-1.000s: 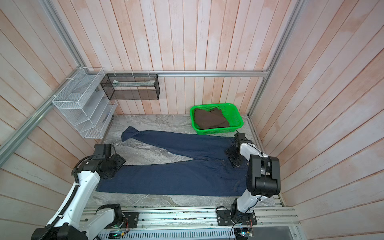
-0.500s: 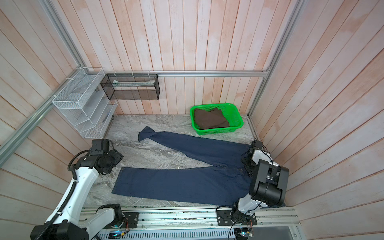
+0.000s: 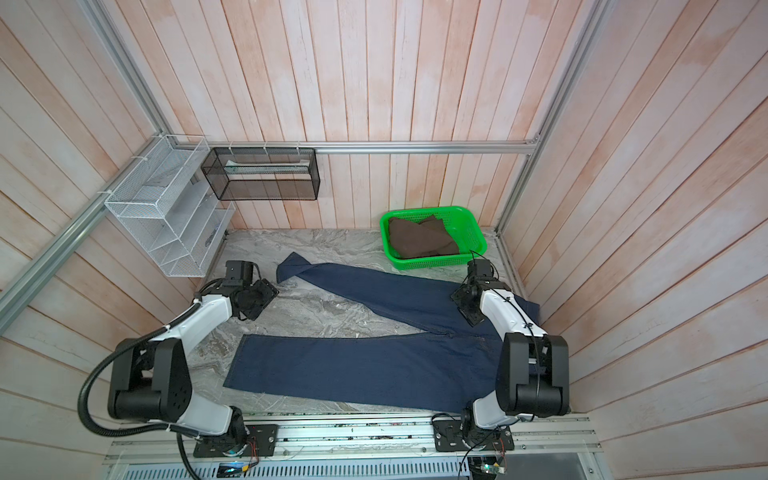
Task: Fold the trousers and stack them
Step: 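Move the left gripper to the far leg hem while the right grasps the waist, then close the left gripper on the far leg hem while the right holds the waist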
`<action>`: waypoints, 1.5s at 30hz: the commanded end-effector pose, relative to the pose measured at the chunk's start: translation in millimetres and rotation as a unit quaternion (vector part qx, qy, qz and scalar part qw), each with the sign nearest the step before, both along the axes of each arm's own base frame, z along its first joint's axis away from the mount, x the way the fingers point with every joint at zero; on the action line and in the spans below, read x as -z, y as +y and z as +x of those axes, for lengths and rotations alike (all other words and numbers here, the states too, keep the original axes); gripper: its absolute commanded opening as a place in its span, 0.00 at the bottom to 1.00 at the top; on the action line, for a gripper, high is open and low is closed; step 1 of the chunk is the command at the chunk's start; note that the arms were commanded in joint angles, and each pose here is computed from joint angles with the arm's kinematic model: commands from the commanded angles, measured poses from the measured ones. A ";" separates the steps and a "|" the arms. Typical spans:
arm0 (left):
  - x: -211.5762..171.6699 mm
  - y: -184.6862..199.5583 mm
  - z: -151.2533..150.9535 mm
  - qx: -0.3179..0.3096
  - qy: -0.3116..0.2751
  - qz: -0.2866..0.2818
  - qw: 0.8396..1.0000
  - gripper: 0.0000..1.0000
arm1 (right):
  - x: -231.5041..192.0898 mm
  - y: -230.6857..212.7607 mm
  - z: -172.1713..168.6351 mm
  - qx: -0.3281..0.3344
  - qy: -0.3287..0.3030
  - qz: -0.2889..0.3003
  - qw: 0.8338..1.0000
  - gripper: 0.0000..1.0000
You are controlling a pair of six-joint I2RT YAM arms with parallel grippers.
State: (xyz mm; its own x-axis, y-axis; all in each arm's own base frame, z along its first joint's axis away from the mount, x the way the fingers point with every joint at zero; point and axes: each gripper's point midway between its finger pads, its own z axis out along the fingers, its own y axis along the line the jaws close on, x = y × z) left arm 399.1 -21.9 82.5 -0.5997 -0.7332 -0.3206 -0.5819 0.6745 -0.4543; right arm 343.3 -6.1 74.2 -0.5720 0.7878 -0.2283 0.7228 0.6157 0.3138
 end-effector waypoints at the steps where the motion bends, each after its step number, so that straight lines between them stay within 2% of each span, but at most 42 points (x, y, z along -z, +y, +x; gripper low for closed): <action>1: -4.6 -7.3 45.0 -0.002 -0.050 -0.017 0.999 0.75 | 0.3 7.4 5.3 -0.018 0.000 0.010 1.000 0.72; 7: 23.6 -3.4 80.1 -0.012 -0.039 -0.012 0.999 0.69 | 0.7 9.2 7.0 -0.020 0.000 0.014 1.000 0.72; 14: 51.0 6.5 101.8 -0.024 -0.025 -0.012 0.999 0.68 | 0.1 10.1 9.2 -0.020 -0.002 0.017 1.000 0.71; 19: 64.0 11.3 114.2 -0.026 -0.019 -0.012 0.999 0.62 | 4.4 11.1 10.7 -0.019 0.001 0.021 1.000 0.71; 23: 73.3 9.8 121.4 -0.020 -0.015 -0.020 0.999 0.52 | 8.6 12.1 10.3 -0.018 0.006 0.025 1.000 0.70; 28: 76.7 5.9 125.2 -0.013 -0.019 -0.028 0.999 0.31 | 8.6 12.4 11.4 -0.017 0.004 0.026 1.000 0.70; 34: 70.6 1.8 128.6 -0.003 -0.030 -0.035 0.999 0.00 | 8.9 13.1 10.7 -0.019 0.005 0.027 0.999 0.69; 45: 5.2 0.4 128.6 0.006 -0.101 -0.030 0.994 0.00 | 0.5 13.0 10.6 -0.018 -0.007 0.027 0.999 0.69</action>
State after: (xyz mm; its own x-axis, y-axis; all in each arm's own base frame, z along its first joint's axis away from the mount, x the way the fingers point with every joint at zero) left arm 524.2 -19.9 43.0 -0.5522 -0.7624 -0.3373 -0.5225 0.6318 -0.5726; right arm 350.0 4.8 63.2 -0.6021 0.7773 -0.1824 0.7046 0.6248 0.3364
